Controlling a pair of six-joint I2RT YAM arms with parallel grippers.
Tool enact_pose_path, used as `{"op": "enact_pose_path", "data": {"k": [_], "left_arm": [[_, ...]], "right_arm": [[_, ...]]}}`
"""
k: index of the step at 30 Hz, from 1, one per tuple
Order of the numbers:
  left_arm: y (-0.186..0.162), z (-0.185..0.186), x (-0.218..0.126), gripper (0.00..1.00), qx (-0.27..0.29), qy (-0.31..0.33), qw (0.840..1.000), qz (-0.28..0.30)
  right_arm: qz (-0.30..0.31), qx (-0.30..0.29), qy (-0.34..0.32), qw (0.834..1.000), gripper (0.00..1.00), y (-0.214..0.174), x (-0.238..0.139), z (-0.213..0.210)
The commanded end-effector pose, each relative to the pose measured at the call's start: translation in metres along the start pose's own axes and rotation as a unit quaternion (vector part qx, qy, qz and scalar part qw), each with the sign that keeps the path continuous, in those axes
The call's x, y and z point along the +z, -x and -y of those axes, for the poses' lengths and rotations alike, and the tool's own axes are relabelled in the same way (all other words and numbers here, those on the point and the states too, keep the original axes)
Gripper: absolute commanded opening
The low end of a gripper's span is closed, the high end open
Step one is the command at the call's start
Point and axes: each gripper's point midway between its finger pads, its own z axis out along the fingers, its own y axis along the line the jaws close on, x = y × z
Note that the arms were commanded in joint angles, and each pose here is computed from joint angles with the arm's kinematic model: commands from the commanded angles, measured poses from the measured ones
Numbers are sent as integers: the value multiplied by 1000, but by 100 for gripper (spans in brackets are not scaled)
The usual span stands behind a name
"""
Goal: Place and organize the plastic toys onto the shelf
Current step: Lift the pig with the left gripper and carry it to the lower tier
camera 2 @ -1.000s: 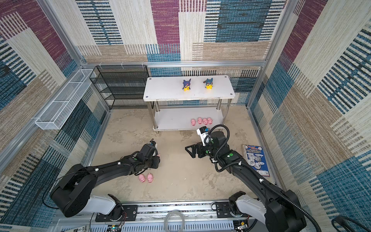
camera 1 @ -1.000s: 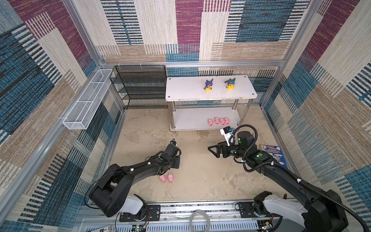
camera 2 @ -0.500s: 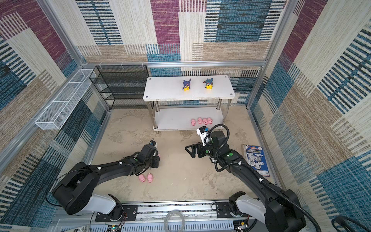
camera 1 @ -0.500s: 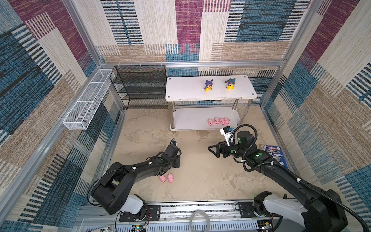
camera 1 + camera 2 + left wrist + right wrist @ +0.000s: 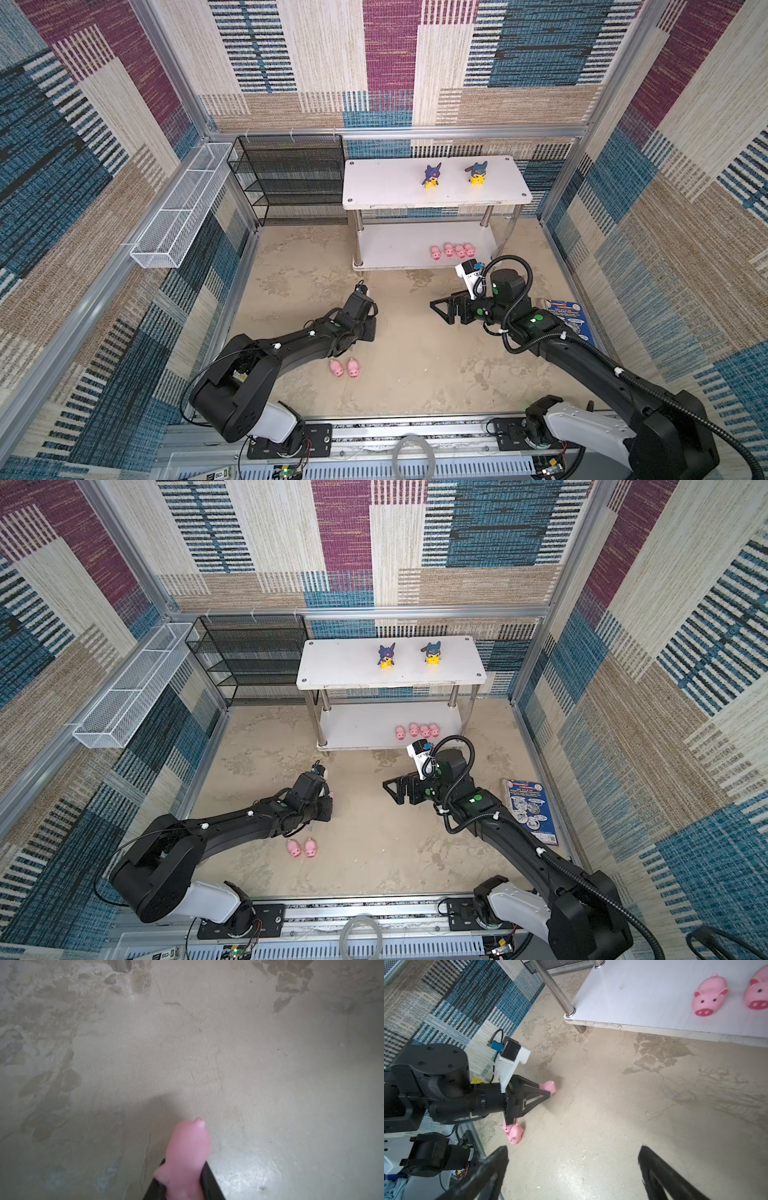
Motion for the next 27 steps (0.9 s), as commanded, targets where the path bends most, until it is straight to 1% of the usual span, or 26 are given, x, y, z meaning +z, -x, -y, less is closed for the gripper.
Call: {"op": "enact_pose_path", "data": {"k": [1,8,19,23,27], "left_arm": [[8,2,-5,27,4,0,1000,-2],[46,17,-4,28,8,-2,1000,15],[126,51,28,28,8,-4,999,47],[146,62,43,28,4,-11,998,55],[162,66,58,28,-6,-2,998,64]], "right_arm": [[20,-2,-19,1000,100,9,-4,4],[48,19,-49,997,100,16,-13,11],[77,29,-65,994,100,31,-29,9],[78,28,-75,994,100,33,-33,10],[85,28,-84,992,100,37,-39,9]]}}
